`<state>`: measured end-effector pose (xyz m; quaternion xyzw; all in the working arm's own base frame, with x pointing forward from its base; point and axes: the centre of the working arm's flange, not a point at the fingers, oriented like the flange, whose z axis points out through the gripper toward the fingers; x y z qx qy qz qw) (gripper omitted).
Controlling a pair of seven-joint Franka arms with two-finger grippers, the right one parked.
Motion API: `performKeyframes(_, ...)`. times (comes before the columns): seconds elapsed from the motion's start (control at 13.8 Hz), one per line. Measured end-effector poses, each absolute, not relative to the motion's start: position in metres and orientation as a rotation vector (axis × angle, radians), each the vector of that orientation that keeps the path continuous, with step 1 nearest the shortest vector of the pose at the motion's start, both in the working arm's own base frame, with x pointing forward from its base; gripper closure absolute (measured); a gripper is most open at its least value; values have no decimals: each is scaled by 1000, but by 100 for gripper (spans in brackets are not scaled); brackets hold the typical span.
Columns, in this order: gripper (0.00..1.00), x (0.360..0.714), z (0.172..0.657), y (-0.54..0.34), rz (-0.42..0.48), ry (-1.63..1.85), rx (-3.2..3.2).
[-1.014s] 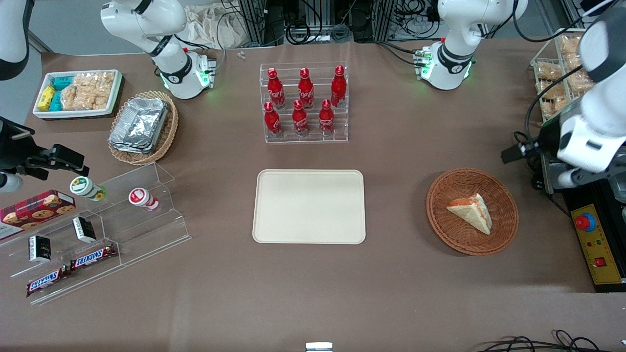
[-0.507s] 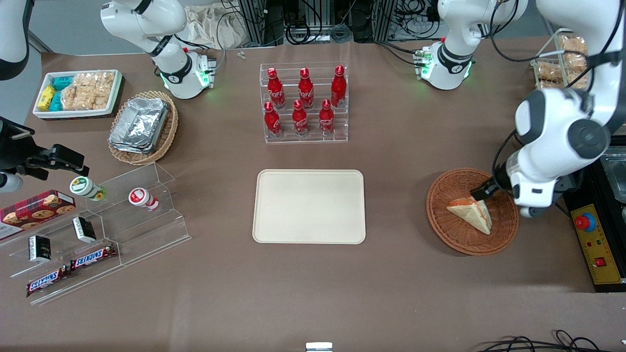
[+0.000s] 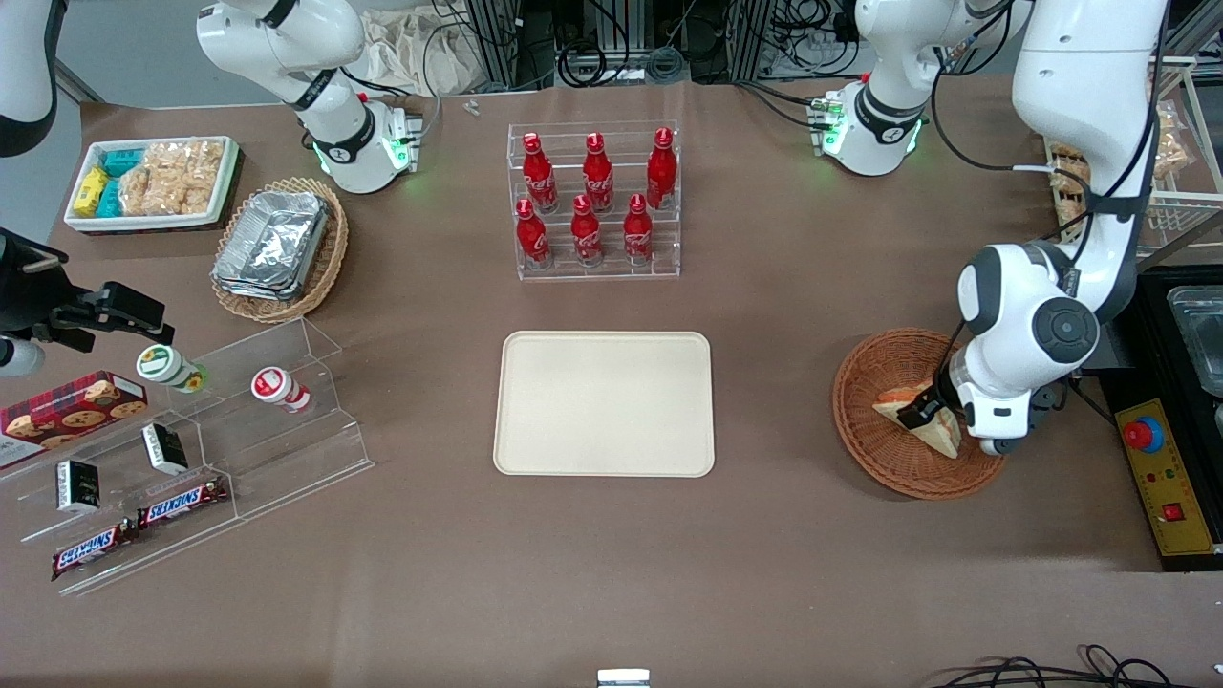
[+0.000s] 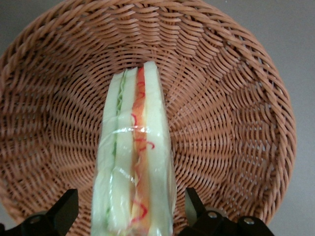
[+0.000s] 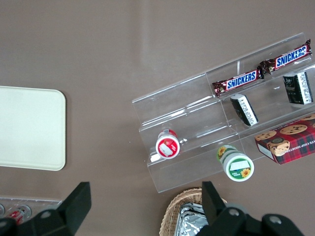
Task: Place sandwich from basket to tray
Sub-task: 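Lower the left gripper and close it on the wrapped sandwich, then lift the sandwich and carry it with the left gripper onto the cream tray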
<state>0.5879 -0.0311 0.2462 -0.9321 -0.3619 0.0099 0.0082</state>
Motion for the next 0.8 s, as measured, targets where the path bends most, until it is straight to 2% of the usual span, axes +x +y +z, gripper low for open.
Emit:
performKeyframes(0.07, 14, 589, 242, -30, 21, -1135, -2914)
performKeyframes(0.29, 48, 593, 246, -24, -10, -1153, -2915)
performKeyframes(0.36, 56, 595, 257, -24, -24, -1156, -2919)
performKeyframes(0.43, 62, 596, 273, -24, -12, -1144, -2923)
performKeyframes(0.65, 66, 583, 360, -47, 131, -934, -2974)
performKeyframes(0.8, 74, 565, 409, -110, 130, -734, -3041)
